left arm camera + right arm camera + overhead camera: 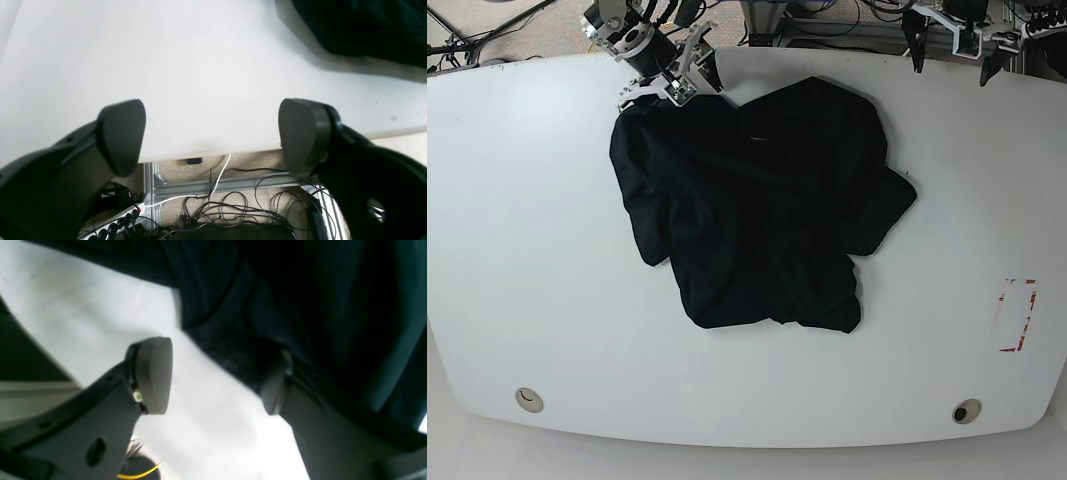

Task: Fold the T-shirt properly
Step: 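Lower the right gripper onto the black T-shirt edge and grasp it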

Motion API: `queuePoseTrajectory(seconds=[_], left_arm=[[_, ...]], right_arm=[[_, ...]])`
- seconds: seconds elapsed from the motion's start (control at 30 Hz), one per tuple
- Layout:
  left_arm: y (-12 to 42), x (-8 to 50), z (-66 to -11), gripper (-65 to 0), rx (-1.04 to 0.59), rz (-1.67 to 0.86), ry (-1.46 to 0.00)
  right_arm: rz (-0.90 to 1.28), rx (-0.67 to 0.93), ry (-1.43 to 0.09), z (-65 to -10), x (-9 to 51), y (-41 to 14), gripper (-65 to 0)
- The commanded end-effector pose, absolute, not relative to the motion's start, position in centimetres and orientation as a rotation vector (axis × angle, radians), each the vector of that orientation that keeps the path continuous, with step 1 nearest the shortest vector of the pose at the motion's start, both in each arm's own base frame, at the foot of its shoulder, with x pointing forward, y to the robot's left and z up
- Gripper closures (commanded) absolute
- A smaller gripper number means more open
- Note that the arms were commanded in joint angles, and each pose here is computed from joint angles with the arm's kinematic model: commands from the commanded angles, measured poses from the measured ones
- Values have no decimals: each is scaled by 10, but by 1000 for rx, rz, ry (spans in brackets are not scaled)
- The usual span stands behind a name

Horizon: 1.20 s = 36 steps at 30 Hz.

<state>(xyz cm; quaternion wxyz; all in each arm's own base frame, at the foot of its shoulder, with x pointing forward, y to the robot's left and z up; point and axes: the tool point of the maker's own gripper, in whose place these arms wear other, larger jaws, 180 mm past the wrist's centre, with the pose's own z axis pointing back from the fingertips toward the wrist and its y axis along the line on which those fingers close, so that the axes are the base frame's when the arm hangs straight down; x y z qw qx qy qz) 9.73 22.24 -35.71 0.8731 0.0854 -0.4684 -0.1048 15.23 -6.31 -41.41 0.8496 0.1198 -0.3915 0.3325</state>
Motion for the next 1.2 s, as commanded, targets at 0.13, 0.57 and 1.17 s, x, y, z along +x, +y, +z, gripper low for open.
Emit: queuePoseTrajectory(seconds=[0.13, 0.57, 1.17], left_arm=[[222, 98, -350, -593, 183, -229, -1002], [222, 98, -350, -593, 183, -227, -1002], [223, 106, -348, -593, 187, -226, -1024]], right_arm=[[693, 271, -849, -415, 159, -62, -379], [700, 250, -817, -430, 164, -74, -314], [691, 137, -917, -390, 185, -104, 0]])
